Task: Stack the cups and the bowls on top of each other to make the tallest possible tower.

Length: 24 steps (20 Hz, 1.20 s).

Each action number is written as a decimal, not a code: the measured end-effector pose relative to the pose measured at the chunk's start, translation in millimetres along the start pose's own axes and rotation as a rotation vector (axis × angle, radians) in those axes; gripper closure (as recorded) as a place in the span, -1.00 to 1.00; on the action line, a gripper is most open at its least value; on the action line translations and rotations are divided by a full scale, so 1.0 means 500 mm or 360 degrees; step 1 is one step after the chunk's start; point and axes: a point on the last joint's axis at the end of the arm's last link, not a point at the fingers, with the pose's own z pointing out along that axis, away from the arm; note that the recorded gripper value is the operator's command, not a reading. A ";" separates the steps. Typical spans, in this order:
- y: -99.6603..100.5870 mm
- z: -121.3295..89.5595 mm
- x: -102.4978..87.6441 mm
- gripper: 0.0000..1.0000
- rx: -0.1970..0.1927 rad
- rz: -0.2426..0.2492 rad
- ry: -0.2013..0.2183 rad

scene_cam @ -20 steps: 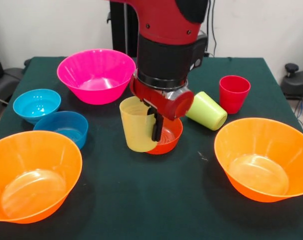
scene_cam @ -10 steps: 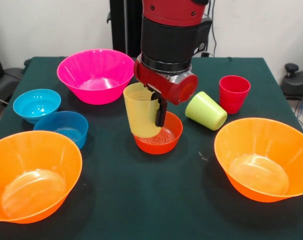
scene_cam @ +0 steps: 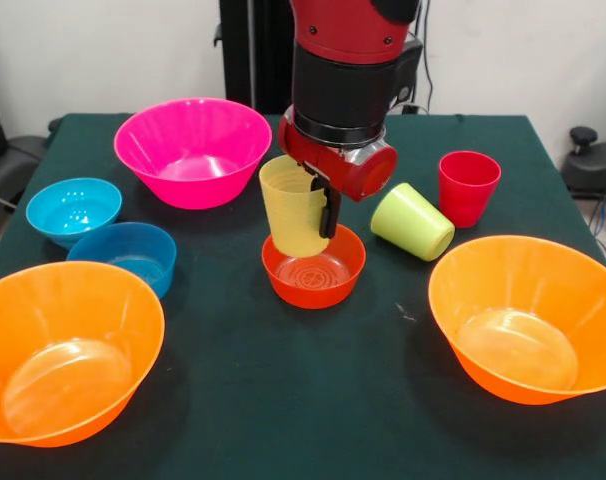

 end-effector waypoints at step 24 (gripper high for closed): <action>0.020 0.087 0.094 1.00 -0.0032 -0.0096 -0.0031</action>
